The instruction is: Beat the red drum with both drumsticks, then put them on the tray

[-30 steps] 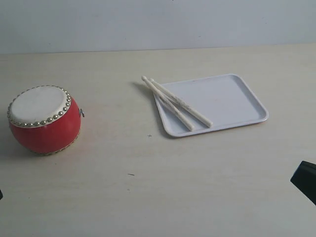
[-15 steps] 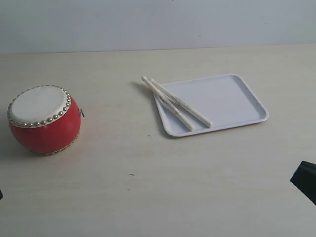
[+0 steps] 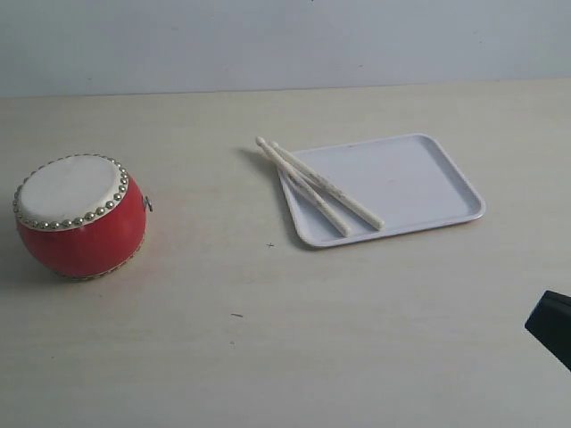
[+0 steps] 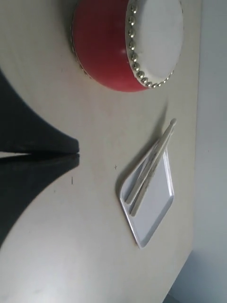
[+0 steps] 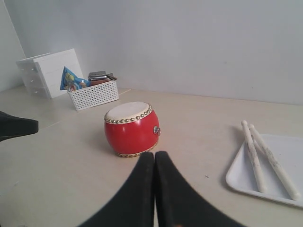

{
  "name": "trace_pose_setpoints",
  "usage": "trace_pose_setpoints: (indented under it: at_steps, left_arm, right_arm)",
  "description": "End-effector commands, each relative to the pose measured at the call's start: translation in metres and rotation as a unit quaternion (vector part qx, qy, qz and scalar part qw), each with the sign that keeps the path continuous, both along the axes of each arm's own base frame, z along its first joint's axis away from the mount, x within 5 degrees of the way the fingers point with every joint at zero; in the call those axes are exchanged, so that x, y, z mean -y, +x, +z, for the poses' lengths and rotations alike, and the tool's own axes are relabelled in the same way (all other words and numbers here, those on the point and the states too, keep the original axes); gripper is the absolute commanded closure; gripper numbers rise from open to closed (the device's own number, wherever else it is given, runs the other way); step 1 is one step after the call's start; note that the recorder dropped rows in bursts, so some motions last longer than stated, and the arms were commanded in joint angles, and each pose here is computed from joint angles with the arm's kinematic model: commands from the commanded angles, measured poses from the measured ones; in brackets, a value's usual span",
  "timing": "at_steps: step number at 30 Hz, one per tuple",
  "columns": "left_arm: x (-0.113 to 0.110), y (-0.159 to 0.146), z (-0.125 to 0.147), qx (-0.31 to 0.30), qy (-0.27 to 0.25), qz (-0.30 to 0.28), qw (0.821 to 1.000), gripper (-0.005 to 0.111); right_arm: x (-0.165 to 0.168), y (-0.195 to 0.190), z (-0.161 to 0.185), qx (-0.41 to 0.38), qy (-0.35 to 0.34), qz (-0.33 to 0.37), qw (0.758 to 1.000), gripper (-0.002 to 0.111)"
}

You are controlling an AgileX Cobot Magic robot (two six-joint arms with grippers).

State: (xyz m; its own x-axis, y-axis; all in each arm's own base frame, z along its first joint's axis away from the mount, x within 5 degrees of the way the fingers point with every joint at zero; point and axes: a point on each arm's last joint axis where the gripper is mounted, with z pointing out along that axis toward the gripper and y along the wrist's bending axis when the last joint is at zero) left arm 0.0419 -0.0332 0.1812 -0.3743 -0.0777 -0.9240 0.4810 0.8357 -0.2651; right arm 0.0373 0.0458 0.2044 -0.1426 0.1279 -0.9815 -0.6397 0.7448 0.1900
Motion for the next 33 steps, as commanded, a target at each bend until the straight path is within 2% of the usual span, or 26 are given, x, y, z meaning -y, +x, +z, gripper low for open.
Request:
trace_pose_setpoints:
  at_steps: [1,12,16,20,25,30,33]
  left_arm:
    - [-0.003,0.002,0.000,0.004,-0.008,0.018,1.000,0.107]
    - [-0.003,0.002,0.000,0.008,-0.002,0.017,1.000,0.107]
    - [-0.003,0.002,0.000,0.008,-0.003,0.017,1.000,0.107]
    - [-0.002,0.002,0.001,0.013,0.002,0.012,1.000,0.107]
    - [0.000,0.001,0.001,0.022,0.008,-0.003,1.000,0.107]
    - [0.000,0.001,0.001,0.022,0.007,-0.003,1.000,0.107]
    - [0.000,0.001,0.001,0.017,0.001,-0.001,1.000,0.107]
  right_arm:
    - [0.000,0.000,-0.001,0.002,-0.003,0.003,1.000,0.108]
    - [0.000,0.000,-0.002,0.008,-0.017,0.001,1.000,0.108]
    - [0.004,0.002,-0.011,0.075,-0.171,-0.010,0.982,0.108]
    - [0.012,0.006,-0.018,0.148,-0.342,-0.028,0.927,0.108]
    - [0.017,0.009,-0.018,0.098,-0.295,-0.066,0.948,0.108]
    - [0.022,0.012,-0.017,0.007,-0.167,-0.119,0.979,0.108]
    - [0.024,0.013,-0.016,-0.044,-0.081,-0.144,0.985,0.108]
